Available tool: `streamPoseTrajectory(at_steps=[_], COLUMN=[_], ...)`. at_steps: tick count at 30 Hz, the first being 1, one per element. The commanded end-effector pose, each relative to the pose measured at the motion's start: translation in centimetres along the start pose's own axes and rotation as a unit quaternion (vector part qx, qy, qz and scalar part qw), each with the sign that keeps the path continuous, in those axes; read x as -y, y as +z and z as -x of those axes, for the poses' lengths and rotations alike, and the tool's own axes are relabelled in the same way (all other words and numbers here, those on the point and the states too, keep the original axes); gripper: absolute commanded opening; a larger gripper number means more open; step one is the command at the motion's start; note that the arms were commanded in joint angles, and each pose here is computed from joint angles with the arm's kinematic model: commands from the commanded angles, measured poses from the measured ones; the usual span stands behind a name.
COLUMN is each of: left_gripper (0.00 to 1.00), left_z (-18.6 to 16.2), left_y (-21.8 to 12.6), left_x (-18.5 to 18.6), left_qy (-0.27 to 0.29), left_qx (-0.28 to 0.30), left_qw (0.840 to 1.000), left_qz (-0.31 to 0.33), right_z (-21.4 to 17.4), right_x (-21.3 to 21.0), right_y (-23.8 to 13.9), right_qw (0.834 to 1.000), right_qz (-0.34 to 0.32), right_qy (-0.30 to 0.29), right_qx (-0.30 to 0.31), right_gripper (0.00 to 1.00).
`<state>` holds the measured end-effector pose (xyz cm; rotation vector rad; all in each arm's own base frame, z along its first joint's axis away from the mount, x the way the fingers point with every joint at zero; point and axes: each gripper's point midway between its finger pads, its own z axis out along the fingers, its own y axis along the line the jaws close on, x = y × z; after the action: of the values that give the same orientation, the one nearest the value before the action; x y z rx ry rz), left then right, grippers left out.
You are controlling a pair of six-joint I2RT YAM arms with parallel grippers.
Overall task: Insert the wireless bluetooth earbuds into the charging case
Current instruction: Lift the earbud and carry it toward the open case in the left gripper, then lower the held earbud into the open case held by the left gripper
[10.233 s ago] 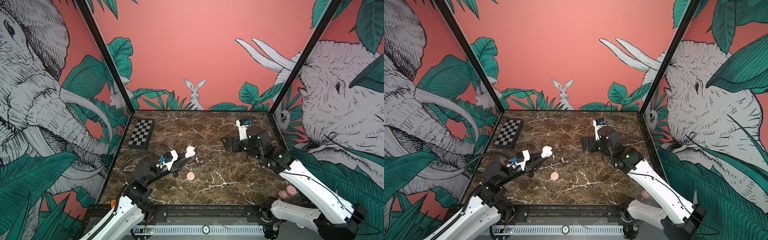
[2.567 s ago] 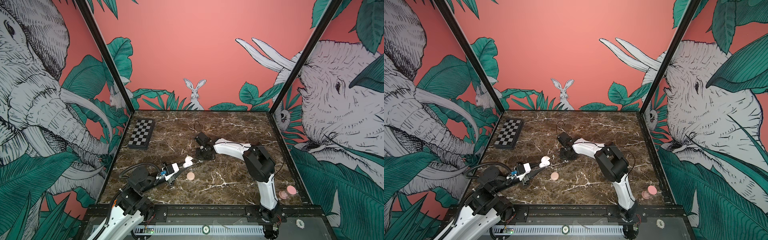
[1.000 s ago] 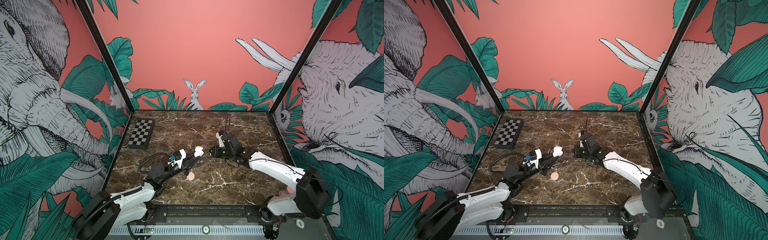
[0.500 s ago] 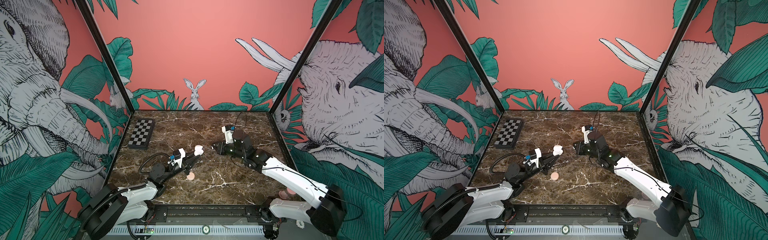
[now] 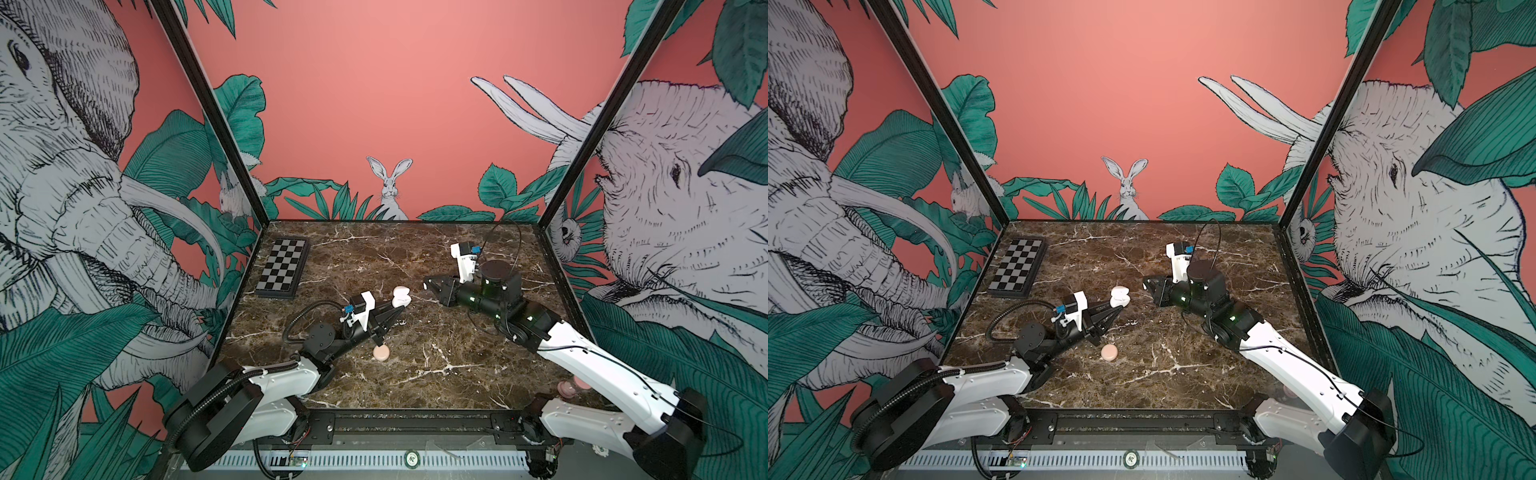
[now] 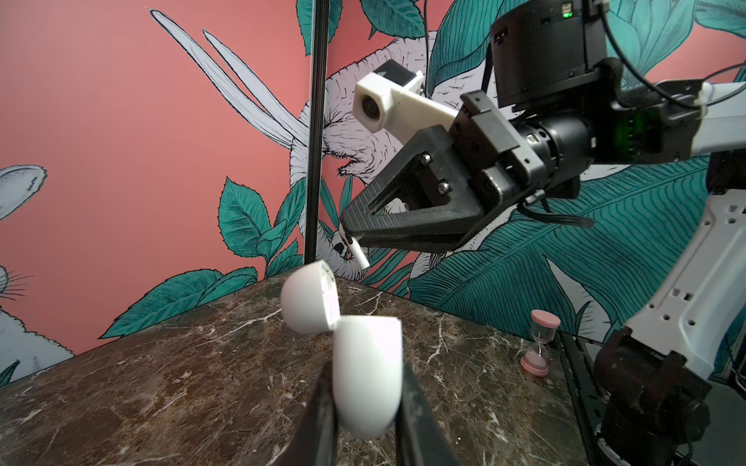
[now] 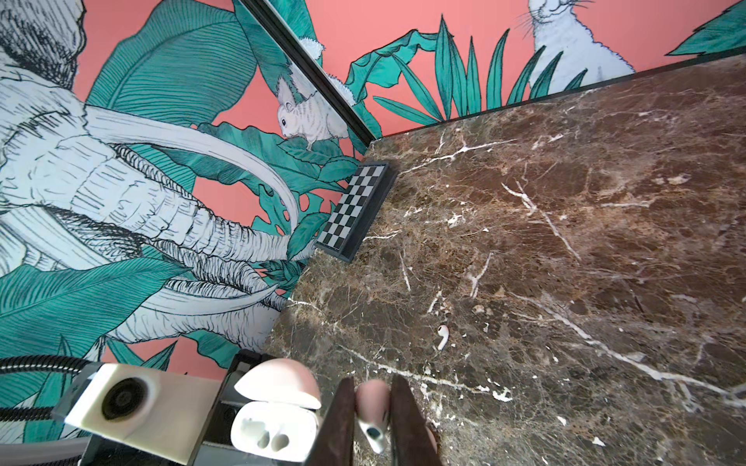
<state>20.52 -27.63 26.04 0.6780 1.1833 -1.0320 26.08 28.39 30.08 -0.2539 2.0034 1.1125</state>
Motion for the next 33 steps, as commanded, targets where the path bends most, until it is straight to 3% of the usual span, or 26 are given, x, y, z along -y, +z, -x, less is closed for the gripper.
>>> streamPoseTrajectory(at_steps=[1,12,33], left_gripper=[0.0,0.0,0.0], left_z=[2.4,2.9,5.8], left_y=[0.7,1.3,1.2], left_x=[0.3,0.1,1.0], left_qy=[0.003,0.001,-0.001], left_qx=[0.039,0.047,0.087], left_qw=[0.999,0.999,0.996], left_qz=[-0.005,0.003,-0.002], right_z=[2.7,2.2,1.3], right_x=[-3.8,-6.5,-7.1], right_y=[-0.9,-0.9,-0.3], right_qw=[0.997,0.995,0.993], right_qz=[0.055,0.082,0.096], right_qy=[-0.021,-0.037,-0.036], right_qx=[0.046,0.049,0.051], right_gripper=[0.16,0.16,0.15])
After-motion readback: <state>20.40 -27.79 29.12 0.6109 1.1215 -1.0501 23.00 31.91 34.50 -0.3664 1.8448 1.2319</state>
